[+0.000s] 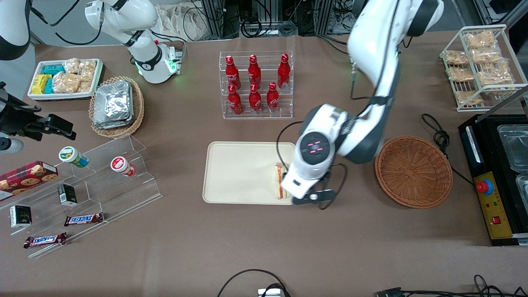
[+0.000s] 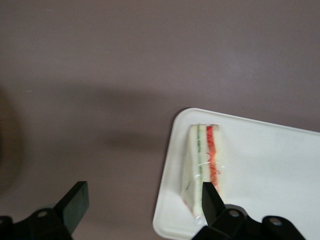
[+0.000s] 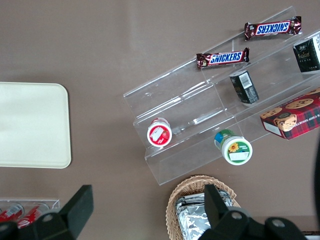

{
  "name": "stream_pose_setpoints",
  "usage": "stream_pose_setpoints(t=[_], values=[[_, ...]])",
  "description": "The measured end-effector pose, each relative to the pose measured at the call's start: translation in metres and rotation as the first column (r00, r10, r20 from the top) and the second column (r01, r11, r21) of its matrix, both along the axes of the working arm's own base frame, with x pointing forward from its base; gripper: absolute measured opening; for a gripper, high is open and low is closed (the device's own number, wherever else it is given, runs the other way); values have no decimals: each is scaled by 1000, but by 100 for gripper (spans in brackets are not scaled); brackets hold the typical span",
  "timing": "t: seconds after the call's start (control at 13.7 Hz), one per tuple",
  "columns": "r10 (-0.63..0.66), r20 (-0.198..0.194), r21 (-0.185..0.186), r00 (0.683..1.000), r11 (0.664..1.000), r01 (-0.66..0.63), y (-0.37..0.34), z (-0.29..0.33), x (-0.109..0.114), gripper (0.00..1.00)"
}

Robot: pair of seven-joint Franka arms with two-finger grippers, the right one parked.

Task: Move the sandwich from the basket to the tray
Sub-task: 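Lower the sandwich onto the cream tray and open the left gripper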

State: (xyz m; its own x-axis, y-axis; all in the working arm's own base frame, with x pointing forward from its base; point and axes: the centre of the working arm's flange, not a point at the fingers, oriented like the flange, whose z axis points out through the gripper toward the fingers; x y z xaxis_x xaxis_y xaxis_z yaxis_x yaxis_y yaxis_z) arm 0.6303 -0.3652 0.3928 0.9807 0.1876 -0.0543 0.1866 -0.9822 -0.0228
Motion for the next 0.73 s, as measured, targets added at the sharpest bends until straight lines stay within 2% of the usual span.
stream_pose_setpoints(t=[0.15,0.29,0.51,0.73], values=[[70,3,-24,998,997,-70,62,40,-12,100],[84,8,-51,996,995,-83,122,66,-38,100],[34,7,-88,999,996,-33,213,97,-72,100],[-44,15,-109,999,993,45,271,119,-86,100]])
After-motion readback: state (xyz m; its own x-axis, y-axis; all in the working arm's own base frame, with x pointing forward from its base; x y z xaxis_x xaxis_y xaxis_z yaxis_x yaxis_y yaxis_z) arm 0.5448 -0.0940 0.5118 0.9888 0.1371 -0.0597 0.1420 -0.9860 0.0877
